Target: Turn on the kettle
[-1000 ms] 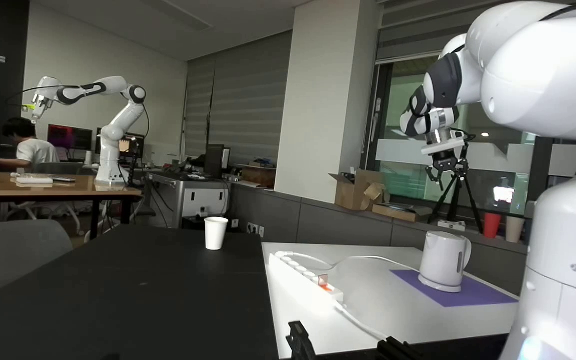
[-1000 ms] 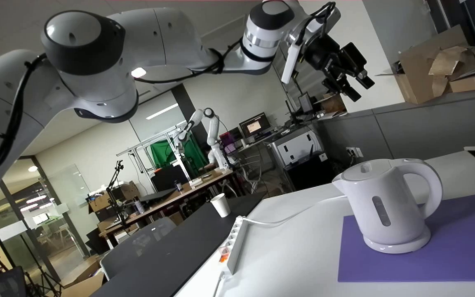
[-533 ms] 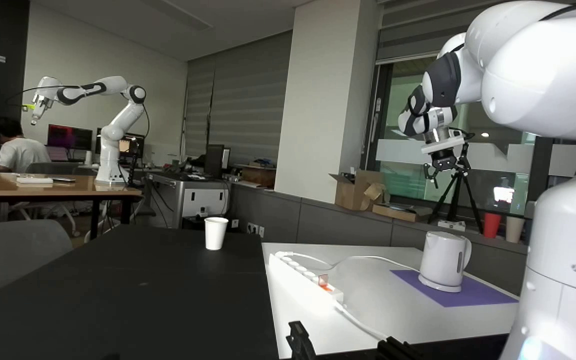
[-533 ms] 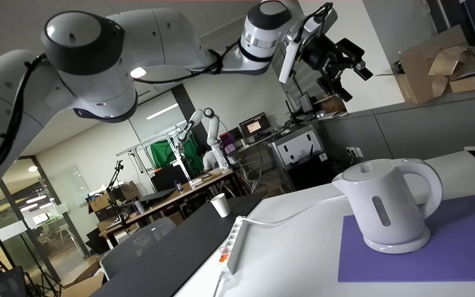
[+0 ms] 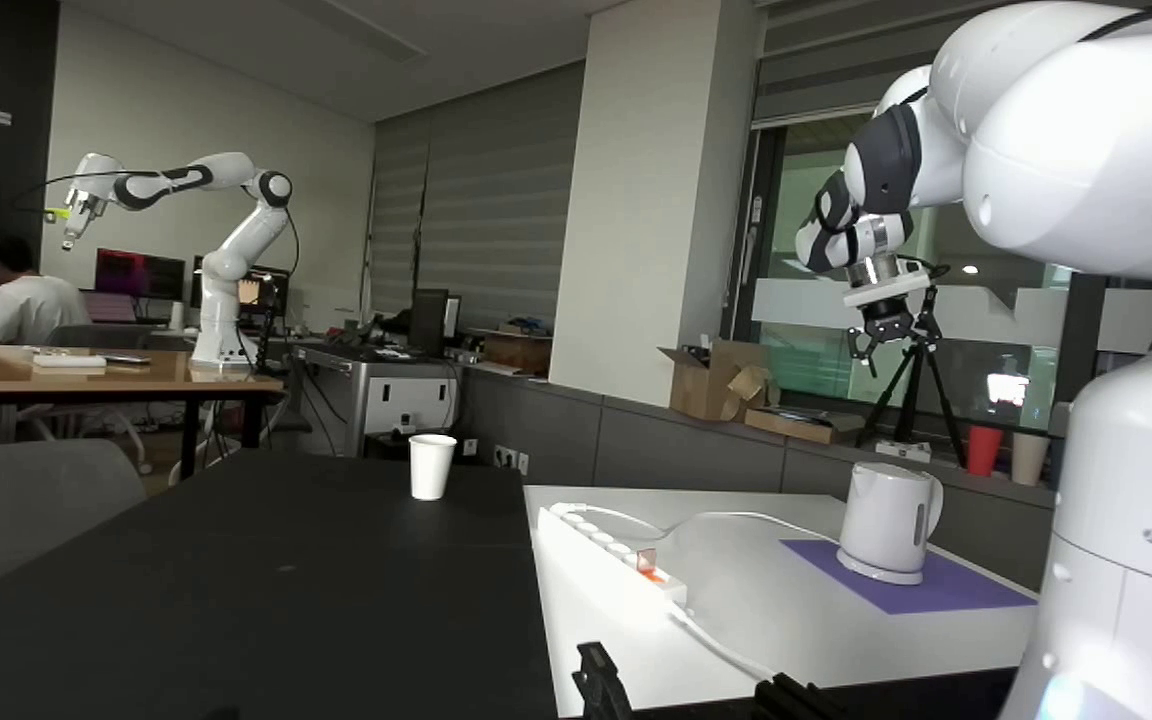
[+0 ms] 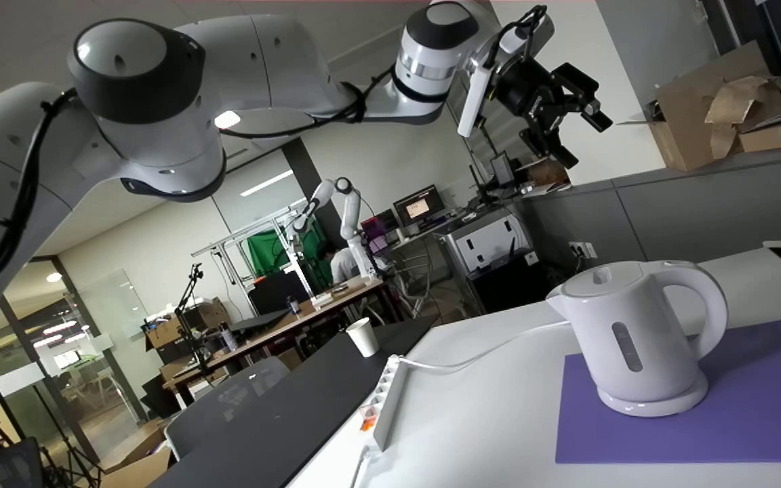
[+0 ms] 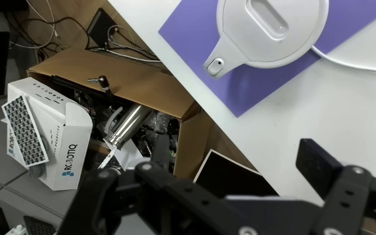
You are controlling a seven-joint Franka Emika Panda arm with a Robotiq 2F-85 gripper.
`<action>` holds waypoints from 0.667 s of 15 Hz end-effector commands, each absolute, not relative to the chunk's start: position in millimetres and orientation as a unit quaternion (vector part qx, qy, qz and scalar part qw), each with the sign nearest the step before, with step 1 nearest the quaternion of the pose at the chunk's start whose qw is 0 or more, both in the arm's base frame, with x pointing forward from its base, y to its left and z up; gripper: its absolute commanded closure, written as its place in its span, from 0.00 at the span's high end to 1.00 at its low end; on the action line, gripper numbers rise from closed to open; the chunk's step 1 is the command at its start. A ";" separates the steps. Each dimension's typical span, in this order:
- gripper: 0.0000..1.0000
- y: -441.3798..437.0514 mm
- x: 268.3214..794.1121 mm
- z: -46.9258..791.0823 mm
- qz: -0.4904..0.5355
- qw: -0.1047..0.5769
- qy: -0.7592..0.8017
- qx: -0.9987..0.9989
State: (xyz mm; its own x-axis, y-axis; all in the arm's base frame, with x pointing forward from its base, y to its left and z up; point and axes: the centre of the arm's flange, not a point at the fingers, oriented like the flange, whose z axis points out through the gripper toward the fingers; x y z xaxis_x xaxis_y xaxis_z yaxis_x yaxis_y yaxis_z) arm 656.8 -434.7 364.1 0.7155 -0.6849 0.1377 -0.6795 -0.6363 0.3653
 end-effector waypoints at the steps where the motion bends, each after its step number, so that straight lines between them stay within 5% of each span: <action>1: 1.00 -430.8 650.7 374.6 -0.016 0.210 -0.375 0.903; 10: 1.00 -435.1 655.6 364.3 -0.012 0.205 -0.376 0.904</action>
